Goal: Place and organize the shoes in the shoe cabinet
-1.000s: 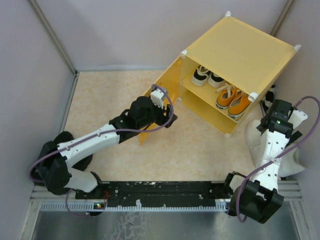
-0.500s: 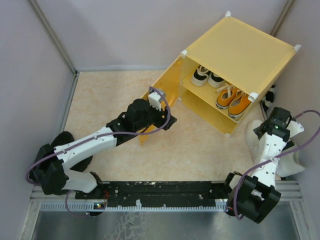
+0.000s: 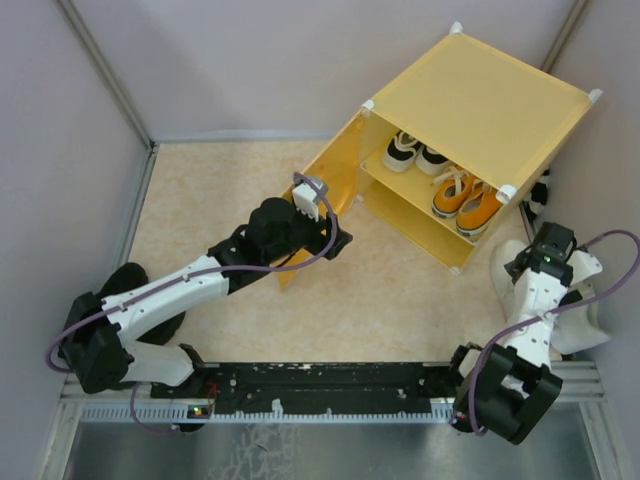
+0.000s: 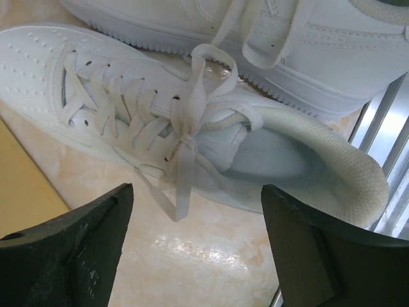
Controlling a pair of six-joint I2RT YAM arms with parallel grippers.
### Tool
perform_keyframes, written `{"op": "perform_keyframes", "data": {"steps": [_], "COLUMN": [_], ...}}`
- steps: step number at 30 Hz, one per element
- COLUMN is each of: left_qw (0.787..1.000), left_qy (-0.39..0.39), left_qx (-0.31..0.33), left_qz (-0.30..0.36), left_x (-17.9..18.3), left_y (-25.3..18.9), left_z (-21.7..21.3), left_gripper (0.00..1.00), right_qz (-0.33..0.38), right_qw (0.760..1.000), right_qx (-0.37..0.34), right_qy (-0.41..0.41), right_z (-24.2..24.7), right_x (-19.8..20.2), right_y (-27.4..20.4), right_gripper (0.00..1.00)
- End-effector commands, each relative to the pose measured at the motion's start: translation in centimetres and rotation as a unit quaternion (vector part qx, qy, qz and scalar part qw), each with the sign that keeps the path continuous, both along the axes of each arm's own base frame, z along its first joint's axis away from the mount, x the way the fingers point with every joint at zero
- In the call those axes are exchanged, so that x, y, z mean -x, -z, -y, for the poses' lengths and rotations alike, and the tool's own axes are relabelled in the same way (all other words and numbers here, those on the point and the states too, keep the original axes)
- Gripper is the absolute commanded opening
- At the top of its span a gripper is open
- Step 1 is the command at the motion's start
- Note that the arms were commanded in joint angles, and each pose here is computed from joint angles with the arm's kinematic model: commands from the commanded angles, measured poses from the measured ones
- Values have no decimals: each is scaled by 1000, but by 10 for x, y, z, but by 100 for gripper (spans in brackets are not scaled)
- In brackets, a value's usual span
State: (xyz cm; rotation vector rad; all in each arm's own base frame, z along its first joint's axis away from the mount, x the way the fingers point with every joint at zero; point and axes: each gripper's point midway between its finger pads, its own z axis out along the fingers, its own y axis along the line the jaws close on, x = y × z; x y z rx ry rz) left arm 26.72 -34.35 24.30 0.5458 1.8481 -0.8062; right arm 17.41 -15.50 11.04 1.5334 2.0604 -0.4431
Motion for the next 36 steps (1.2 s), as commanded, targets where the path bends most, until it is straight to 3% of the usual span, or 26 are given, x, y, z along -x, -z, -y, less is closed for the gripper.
{"op": "perform_keyframes", "data": {"steps": [1, 10, 15, 16, 17, 19, 25, 30, 36], "left_qw": [1000, 1000, 1000, 1000, 1000, 1000, 1000, 1000, 1000], "left_qy": [2, -8, -11, -10, -8, -6, -12, -13, -11], "left_qx": [17, 3, -2, -1, -1, -2, -4, 1, 6], "left_qz": [13, 17, 17, 17, 17, 16, 19, 24, 25], "left_x": [4, 0, 0, 0, 1, 2, 2, 3, 4], "left_y": [-13, -7, -6, -6, -6, -5, -7, -12, -16], "left_z": [-1, -2, -3, -3, -2, -1, -2, -4, -4], "left_gripper": [72, 72, 72, 72, 72, 72, 72, 72, 72], "right_qz": [-8, 15, 28, 34, 44, 71, 121, 196, 272], "right_qw": [999, 999, 995, 994, 992, 989, 980, 958, 938], "right_qx": [33, 18, 67, 77, 85, 96, 106, 155, 166], "right_qy": [30, 43, 62, 70, 77, 88, 114, 141, 136], "right_z": [22, 35, 46, 47, 46, 45, 39, 39, 25], "right_x": [0, -17, -9, -6, -3, -1, 4, 16, 21], "right_y": [5, 24, 6, 1, -3, -10, -42, -106, -172], "right_gripper": [81, 77, 69, 62, 48, 2, 0, 0, 0]}}
